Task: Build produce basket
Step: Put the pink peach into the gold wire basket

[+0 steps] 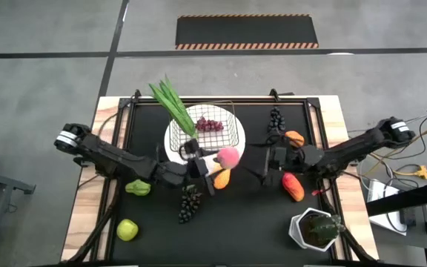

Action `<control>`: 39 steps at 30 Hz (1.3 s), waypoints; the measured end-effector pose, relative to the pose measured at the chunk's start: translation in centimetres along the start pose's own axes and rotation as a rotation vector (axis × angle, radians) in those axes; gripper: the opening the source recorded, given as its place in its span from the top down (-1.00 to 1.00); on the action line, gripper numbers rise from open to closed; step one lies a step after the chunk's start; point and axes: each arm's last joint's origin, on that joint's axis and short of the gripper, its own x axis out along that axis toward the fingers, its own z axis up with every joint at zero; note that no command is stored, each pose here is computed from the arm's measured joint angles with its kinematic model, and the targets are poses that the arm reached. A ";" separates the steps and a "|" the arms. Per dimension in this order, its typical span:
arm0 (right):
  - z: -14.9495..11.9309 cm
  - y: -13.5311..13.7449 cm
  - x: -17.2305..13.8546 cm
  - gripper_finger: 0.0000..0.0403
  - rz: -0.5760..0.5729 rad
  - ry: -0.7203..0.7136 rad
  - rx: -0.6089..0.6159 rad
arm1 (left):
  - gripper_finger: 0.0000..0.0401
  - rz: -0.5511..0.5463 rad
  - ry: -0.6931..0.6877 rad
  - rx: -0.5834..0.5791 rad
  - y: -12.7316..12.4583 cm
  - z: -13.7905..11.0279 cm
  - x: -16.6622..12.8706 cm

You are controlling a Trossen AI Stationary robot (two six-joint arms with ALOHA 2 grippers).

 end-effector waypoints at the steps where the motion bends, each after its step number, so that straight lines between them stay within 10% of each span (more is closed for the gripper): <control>1: 0.1 -0.2 -0.4 -0.82 -0.023 0.044 -0.013 | -0.16 0.008 0.055 -0.008 0.8 0.2 0.0; 11: 0.8 -1.8 -3.4 -0.82 -0.036 0.257 -0.103 | -0.16 -0.081 0.633 -0.187 10.6 1.2 2.3; 19: -0.4 -1.9 -4.1 -0.82 -0.018 0.366 -0.161 | -0.15 -0.119 0.813 -0.379 17.0 -1.6 6.2; 39: -3.7 -1.6 -4.4 -0.80 -0.007 0.478 -0.185 | -0.17 -0.100 1.105 -0.335 17.9 -9.6 11.4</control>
